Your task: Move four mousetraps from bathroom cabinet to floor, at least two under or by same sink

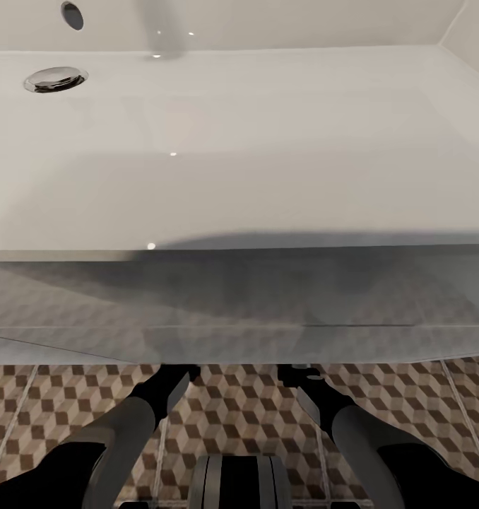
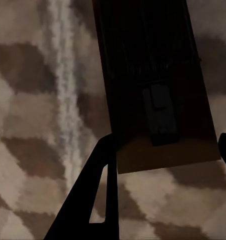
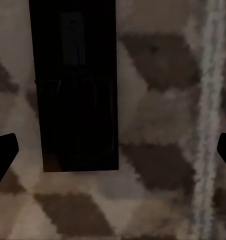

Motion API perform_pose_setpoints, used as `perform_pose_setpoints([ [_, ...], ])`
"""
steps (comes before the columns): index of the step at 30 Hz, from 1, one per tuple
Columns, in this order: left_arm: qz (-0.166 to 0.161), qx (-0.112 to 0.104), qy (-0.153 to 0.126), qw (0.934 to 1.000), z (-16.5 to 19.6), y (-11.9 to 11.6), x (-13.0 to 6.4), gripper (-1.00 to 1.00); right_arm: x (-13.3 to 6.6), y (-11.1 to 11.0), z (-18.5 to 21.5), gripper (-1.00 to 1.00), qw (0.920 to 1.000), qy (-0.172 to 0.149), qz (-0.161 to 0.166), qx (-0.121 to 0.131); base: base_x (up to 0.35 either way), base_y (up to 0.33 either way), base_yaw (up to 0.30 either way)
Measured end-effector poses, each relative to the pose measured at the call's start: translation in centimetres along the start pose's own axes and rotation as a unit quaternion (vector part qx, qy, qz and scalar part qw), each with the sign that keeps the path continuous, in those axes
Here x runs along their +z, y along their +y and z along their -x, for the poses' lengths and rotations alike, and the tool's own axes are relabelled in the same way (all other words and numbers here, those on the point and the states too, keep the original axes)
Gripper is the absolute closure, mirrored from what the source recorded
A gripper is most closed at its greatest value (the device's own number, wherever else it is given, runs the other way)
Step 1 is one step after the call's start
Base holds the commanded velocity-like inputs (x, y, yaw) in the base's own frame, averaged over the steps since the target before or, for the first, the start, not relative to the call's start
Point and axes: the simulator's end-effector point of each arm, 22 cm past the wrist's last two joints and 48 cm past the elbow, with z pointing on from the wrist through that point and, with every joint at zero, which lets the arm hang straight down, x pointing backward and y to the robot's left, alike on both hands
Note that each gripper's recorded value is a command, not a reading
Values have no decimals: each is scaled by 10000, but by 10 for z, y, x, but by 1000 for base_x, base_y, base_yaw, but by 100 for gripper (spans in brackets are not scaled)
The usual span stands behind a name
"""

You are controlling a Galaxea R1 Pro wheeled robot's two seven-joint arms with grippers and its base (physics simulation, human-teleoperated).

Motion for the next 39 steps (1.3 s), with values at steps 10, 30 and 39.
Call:
perform_pose_setpoints([
  [10, 35, -77, 73, 9999, 1, 8, 1, 100, 0, -1, 0, -100, 10000, 1, -1, 8, 0, 0, 0],
  [30, 34, -43, 295, 9995, -19, 7, 3, -100, 0, -1, 0, -100, 10000, 5, -8, 20, 0, 0, 0],
  [39, 25, -48, 290, 9996, -19, 6, 3, -100, 0, -2, 0, -100, 10000, 3, -10, 21, 0, 0, 0],
])
